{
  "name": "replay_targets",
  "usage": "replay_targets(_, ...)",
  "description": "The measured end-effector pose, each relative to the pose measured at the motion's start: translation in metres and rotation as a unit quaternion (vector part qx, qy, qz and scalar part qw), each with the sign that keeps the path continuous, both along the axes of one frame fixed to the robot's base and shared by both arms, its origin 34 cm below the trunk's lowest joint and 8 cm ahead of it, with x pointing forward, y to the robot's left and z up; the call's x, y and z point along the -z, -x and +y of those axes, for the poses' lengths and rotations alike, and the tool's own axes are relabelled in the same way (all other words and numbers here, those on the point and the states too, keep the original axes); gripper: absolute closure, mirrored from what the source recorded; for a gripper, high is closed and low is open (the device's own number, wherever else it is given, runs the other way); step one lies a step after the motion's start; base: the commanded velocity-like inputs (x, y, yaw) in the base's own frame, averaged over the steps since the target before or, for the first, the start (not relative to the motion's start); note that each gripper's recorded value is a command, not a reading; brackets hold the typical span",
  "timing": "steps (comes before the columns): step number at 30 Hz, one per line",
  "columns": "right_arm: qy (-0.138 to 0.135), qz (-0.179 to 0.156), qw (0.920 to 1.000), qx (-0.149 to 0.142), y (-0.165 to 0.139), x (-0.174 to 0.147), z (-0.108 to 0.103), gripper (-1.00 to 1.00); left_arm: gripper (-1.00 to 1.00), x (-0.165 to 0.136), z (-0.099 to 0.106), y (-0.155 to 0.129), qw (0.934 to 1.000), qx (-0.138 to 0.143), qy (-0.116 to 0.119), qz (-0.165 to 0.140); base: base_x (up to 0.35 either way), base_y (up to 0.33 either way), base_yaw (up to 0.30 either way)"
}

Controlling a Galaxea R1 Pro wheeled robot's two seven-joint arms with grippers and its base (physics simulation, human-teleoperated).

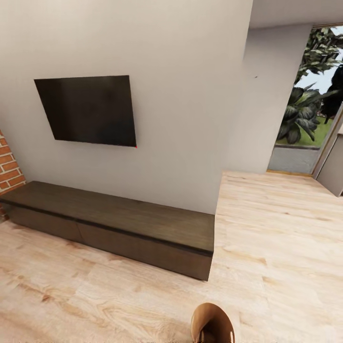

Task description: Put the three can of soda from the living room inside the tash can in the kitchen.

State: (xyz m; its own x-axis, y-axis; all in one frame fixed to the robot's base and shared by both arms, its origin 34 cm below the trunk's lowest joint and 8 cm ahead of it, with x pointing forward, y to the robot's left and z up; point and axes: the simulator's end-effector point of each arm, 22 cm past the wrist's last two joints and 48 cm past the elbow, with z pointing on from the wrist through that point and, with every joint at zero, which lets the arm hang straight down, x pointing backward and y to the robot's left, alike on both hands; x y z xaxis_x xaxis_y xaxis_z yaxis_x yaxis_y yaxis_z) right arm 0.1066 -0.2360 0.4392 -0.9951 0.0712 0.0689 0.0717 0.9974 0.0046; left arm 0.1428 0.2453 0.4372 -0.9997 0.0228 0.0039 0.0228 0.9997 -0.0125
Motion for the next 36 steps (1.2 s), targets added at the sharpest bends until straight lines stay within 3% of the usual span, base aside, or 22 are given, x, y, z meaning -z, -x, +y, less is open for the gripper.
replay_targets(18, 0.000, 0.014, 0.9999, 0.000, 0.011, -0.001, 0.000, -1.00, -1.00, 0.000, 0.002, 0.009, 0.9999, -0.002, -0.005, 0.013, 0.000, 0.000, 0.000)
replay_targets(26, 0.000, 0.021, 0.9998, 0.000, 0.016, -0.002, 0.000, -1.00, -1.00, 0.000, 0.001, -0.010, 1.0000, 0.000, -0.004, -0.006, 0.000, 0.000, 0.000)
replay_targets(36, 0.000, 0.029, 0.9996, 0.000, 0.022, -0.003, 0.000, -1.00, -1.00, 0.001, -0.003, -0.007, 1.0000, -0.001, -0.001, -0.001, 0.000, 0.000, 0.000)
